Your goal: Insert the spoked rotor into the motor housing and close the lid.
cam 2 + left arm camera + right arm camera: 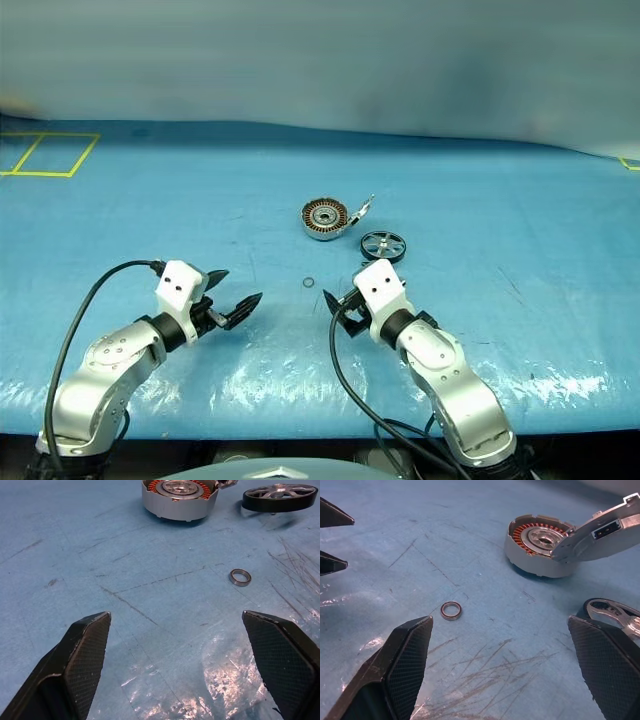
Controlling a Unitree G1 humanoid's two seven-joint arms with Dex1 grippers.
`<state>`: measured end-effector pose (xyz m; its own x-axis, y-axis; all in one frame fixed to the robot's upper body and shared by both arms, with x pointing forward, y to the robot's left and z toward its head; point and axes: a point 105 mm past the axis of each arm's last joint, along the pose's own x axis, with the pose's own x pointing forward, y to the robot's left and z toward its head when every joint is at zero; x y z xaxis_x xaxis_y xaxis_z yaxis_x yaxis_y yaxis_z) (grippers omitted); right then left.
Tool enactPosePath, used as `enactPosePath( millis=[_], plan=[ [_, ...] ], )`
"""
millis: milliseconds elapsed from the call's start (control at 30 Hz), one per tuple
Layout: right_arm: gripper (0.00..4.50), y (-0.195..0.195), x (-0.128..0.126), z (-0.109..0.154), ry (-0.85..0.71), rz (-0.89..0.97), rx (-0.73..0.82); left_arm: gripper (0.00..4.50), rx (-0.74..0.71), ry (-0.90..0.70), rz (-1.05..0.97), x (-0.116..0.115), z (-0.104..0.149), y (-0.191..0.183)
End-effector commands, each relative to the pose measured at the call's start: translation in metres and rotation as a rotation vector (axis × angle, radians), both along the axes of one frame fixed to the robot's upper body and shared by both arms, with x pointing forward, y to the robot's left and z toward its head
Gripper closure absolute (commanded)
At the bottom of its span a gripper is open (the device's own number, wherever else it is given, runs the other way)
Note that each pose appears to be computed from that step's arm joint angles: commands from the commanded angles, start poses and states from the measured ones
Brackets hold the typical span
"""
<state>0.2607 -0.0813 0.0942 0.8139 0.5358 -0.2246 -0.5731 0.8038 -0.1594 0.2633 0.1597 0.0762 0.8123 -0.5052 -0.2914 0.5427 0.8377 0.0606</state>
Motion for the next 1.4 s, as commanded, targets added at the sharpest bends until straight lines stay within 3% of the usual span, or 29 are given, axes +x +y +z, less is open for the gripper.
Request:
enactPosePath(
  millis=[33, 800, 1100, 1400],
  plan=[
    [0.0, 0.003, -0.002, 0.007, -0.034, 0.018, 0.007, 0.03, -0.005, -0.047, -0.006, -0.001, 0.009, -0.001],
    [0.0, 0.006, 0.002, 0.005, -0.06, 0.015, -0.012, 0.03, -0.007, -0.084, 0.011, 0.001, 0.012, 0.0],
    [0.0, 0.002, 0.003, -0.002, 0.044, -0.042, 0.074, 0.03, 0.011, -0.101, 0.031, 0.003, 0.013, 0.003],
    [0.0, 0.002, 0.003, -0.004, 0.049, -0.031, 0.042, 0.03, 0.028, -0.104, 0.041, 0.004, 0.011, 0.005]
  ],
)
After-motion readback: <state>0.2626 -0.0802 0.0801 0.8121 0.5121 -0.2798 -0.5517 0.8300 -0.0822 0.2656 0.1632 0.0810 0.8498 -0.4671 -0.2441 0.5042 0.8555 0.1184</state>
